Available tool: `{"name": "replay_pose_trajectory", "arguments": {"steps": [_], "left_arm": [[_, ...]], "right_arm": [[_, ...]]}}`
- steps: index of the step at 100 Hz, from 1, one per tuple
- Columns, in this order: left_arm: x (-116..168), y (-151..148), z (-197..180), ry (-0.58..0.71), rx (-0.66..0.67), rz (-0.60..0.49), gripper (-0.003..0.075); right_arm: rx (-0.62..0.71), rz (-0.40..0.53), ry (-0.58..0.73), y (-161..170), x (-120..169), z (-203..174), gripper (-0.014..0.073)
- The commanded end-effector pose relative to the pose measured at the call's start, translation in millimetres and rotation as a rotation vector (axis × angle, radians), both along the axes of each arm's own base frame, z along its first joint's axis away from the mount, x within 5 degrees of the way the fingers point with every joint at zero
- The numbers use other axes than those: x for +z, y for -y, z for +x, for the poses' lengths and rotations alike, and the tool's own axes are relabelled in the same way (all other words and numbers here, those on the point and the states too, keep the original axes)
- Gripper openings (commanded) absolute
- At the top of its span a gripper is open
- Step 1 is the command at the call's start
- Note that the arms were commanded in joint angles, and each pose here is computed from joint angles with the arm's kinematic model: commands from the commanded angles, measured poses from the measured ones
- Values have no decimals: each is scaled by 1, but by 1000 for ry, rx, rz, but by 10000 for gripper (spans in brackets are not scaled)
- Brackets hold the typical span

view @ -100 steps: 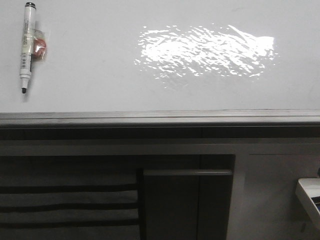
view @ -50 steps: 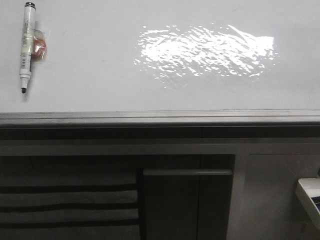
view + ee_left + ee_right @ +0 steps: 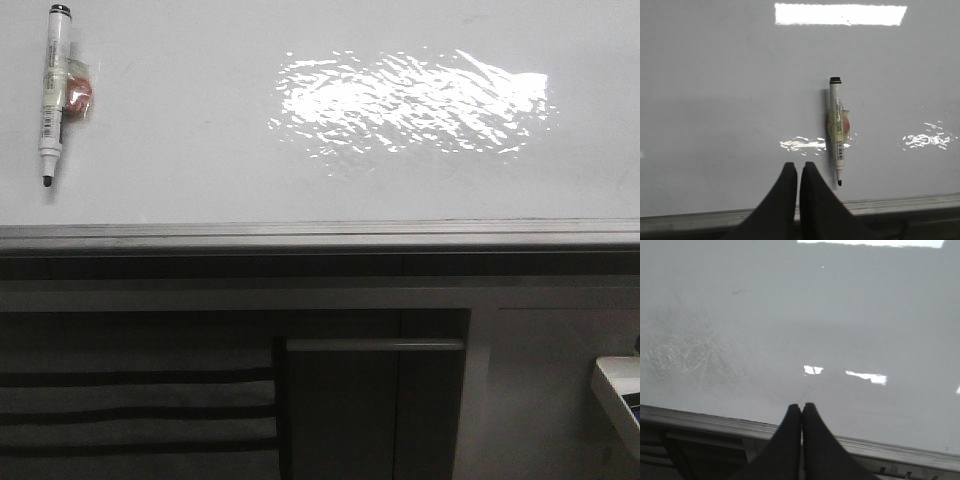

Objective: Write number 9 on whiteboard

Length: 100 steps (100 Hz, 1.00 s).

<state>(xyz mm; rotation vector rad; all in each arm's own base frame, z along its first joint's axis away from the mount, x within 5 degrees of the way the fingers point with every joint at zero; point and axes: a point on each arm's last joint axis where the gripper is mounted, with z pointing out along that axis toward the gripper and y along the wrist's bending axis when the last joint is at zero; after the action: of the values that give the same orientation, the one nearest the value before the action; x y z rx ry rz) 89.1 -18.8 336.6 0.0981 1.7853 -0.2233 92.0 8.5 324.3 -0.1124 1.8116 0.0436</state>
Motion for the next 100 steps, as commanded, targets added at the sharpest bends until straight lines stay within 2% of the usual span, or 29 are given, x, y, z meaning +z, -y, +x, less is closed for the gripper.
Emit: {"name": "replay_pose_trajectory", "arguments": {"steps": [1,20,29,36,46,53,58,66,72,100], "left_arm": [[17,-1,2,93,13,-28,-20],[18,-1,2,102,16,-20,-18],[18,-3,2,109,26,29,35],[18,-4,2,114,33,65,132],[18,-4,2,114,34,69,348],[18,-4,2,114,34,69,480],[18,-4,2,114,34,69,533],[18,-4,2,114,34,69,547],[18,-4,2,112,33,69,547],[18,-4,2,113,31,58,547]], "right_arm": [[-10,-7,91,1,17,2,-72],[-10,-7,89,1,16,2,-72],[-11,-13,89,1,16,2,-70],[-13,-31,86,2,16,2,-42],[-16,-48,80,2,15,2,41],[-16,-49,80,2,15,2,136],[-16,-49,78,2,15,2,229],[-17,-50,78,2,15,2,367],[-17,-53,78,2,15,2,426],[-17,-53,80,2,15,2,437]]}}
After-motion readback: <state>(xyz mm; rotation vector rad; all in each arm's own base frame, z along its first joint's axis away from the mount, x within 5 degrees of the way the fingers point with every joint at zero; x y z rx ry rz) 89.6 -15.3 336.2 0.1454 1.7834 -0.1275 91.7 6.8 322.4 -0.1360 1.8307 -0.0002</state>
